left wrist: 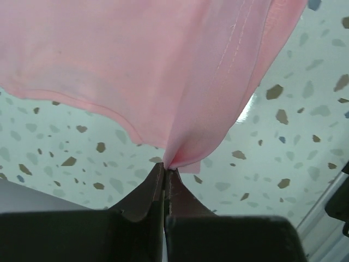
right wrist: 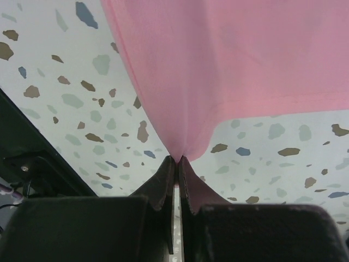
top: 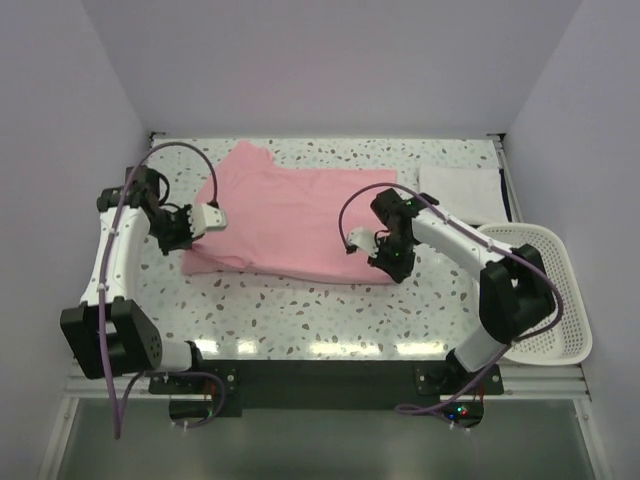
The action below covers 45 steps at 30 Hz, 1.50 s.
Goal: Fold and stack the t-shirts
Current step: Fold the tshirt
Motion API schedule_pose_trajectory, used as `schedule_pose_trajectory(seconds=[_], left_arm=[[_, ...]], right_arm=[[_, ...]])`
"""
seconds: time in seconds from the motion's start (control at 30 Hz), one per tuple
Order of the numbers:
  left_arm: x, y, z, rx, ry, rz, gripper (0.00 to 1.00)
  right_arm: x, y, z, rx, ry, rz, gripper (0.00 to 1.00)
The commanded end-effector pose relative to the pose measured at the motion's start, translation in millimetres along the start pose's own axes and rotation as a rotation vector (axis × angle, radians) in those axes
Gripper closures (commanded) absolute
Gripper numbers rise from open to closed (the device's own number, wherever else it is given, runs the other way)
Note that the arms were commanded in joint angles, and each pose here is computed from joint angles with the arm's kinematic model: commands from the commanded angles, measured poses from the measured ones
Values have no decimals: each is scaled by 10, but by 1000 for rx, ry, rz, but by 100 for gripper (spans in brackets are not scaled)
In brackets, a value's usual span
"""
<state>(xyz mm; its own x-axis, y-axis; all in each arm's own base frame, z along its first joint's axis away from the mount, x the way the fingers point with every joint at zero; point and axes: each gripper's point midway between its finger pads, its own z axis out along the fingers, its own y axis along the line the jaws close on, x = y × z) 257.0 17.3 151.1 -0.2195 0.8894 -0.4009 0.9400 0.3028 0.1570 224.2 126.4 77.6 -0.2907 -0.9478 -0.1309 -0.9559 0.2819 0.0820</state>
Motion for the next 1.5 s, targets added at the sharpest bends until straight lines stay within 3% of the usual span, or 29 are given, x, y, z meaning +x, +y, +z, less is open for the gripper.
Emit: schedule_pose_trajectory(seconds=[0.0, 0.43, 1.4, 1.47], left_arm=[[-170, 449, 2, -49, -42, -30, 100], [-274, 1263, 431, -37, 24, 46, 100], [-62, 1678, 1150, -47, 69, 11, 100], [-79, 1711, 1189, -50, 57, -15, 96]], right_arm=[[-72, -153, -84, -32, -23, -13, 100], [-168, -794, -29, -53, -12, 12, 100], [-219, -1277, 203, -34, 62, 40, 100], [-218, -1327, 212, -15, 71, 52, 100]])
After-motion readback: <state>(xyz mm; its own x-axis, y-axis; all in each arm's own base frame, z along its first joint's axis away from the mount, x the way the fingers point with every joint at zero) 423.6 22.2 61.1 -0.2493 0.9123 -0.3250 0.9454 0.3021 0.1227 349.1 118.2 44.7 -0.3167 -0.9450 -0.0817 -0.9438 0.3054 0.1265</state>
